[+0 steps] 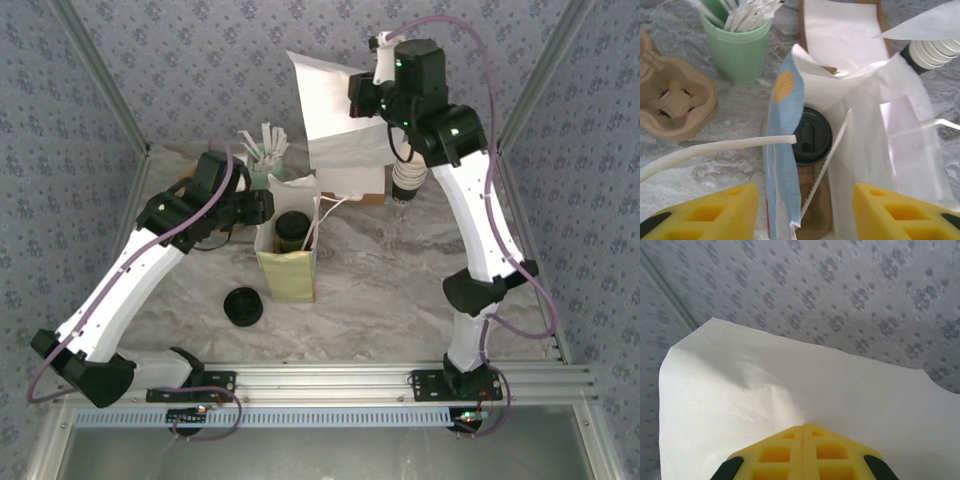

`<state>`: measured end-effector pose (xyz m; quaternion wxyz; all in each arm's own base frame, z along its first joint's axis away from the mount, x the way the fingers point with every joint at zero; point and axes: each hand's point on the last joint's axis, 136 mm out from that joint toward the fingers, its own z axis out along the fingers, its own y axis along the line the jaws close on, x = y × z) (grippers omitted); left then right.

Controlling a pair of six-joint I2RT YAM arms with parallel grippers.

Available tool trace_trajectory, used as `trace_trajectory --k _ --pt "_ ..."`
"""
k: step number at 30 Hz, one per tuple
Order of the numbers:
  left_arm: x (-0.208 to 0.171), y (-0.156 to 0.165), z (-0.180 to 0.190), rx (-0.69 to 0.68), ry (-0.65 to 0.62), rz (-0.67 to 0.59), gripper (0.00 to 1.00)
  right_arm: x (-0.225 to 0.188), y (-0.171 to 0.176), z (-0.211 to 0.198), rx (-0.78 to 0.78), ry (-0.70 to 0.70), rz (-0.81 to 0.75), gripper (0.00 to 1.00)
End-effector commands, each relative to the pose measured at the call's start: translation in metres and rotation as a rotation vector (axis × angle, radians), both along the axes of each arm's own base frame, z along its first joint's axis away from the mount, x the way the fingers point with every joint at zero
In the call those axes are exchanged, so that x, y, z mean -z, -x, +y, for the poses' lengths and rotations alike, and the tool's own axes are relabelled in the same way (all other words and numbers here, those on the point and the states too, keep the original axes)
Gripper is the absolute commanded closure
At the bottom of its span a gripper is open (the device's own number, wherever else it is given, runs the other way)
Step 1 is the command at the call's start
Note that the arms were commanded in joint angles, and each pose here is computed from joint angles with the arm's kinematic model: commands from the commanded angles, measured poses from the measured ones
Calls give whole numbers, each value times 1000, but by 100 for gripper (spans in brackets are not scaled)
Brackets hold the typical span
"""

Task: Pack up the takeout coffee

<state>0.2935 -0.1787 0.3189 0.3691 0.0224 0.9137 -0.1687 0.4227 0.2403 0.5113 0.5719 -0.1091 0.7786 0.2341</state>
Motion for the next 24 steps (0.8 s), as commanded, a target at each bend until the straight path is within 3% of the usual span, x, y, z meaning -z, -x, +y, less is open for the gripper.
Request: trace_trajectory --k 1,8,15,24 --pt "-29 6 -9 89 67 -104 45 -27 27 19 -122 -112 -18 100" --pt "-78 21 -19 262 103 -326 38 -59 57 45 -265 -261 -27 100" --pt "-117 44 -33 448 137 -528 25 -71 71 70 -363 -349 -5 100" --pt "-133 49 -17 393 111 -575 25 -74 78 98 -469 -431 32 100"
